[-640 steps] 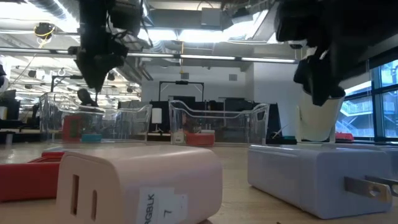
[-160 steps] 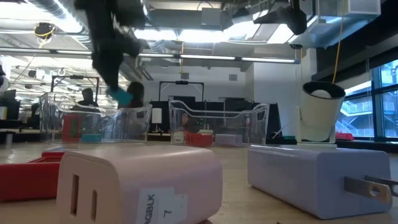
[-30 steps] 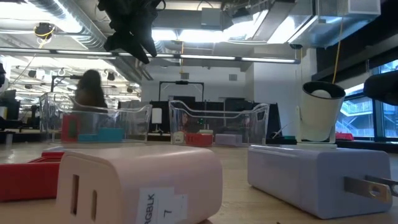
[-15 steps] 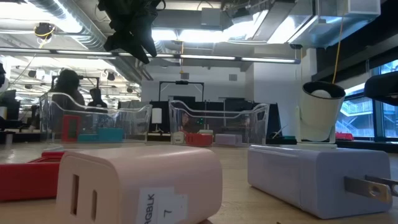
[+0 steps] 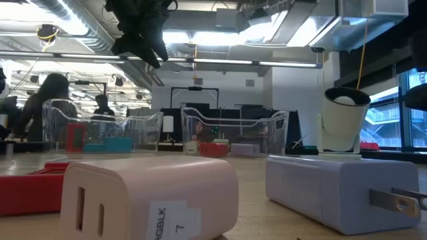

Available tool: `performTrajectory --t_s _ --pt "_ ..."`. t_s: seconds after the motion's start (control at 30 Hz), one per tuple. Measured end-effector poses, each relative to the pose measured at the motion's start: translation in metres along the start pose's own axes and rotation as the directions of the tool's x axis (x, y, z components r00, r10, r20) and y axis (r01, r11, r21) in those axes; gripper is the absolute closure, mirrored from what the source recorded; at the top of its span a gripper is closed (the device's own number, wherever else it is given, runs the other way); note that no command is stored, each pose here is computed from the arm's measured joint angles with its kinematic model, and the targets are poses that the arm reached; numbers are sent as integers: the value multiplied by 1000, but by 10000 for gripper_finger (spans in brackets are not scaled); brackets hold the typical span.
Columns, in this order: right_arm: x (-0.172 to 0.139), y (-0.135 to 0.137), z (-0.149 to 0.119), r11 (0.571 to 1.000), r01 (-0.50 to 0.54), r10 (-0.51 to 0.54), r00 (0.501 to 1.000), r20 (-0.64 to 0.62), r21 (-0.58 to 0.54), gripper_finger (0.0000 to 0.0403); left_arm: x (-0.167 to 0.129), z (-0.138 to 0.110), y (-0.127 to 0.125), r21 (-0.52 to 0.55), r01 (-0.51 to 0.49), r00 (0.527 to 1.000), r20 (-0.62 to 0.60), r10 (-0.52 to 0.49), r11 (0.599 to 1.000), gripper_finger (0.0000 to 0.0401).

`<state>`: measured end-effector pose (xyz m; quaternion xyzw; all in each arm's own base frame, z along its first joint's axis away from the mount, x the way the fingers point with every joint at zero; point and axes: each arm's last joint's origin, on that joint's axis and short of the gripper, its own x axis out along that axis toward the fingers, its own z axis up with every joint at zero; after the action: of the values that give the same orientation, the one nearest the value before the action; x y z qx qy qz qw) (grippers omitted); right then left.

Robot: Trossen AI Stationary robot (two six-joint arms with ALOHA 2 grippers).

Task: Pick & Place Office items
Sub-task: Put the dark blue digital timer into the left transparent bin

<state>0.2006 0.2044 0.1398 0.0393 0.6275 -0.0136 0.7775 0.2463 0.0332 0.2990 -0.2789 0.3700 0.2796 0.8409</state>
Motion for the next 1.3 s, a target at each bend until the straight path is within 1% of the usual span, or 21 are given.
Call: performTrajectory --t_s 0.17,0.33,0.43,0.57,0.67,0.73,0.8,0.9,0.97,1.03,1.1,1.17,1.27,1.3 --pt "-11 -13 8 987 55 -65 996 60 151 257 0 0 0 -1 1 1000 2 -1 1000 263" --pt "-28 -36 28 962 102 -155 968 200 252 254 -6 1 1 -1 13 1000 18 -13 1000 269" --pt "-40 -56 42 939 142 -239 925 296 313 254 -12 2 2 19 28 999 34 -29 999 272" --pt "-59 -86 62 896 190 -361 839 408 402 253 -23 2 5 20 51 996 68 -52 999 275" --pt "-74 -109 80 848 183 -456 732 506 498 253 -32 3 7 35 54 993 102 -57 998 277" --pt "-84 -122 95 822 134 -494 651 576 553 253 -38 3 9 50 59 990 126 -65 997 278" --pt "-96 -133 110 815 65 -504 570 649 576 253 -43 5 9 78 75 984 154 -87 994 279" --pt "-115 -147 132 827 -32 -499 420 758 562 253 -51 7 9 148 94 972 200 -123 985 278" --pt "-130 -155 144 842 -99 -484 293 824 530 253 -54 8 9 202 98 966 215 -142 974 279" --pt "-144 -162 151 857 -146 -469 180 865 495 253 -57 8 9 258 99 962 224 -159 961 279" --pt "-155 -167 155 862 -202 -459 82 885 465 252 -58 9 9 314 80 957 240 -160 946 278" --pt "-163 -171 156 858 -257 -457 10 889 444 252 -60 11 9 356 43 951 272 -147 933 274" --pt "-172 -174 156 849 -317 -465 -70 883 422 252 -61 15 8 430 -12 935 325 -142 903 262" --pt "-174 -175 156 847 -330 -467 -88 880 416 252 -62 16 7 459 -30 928 343 -145 888 256"
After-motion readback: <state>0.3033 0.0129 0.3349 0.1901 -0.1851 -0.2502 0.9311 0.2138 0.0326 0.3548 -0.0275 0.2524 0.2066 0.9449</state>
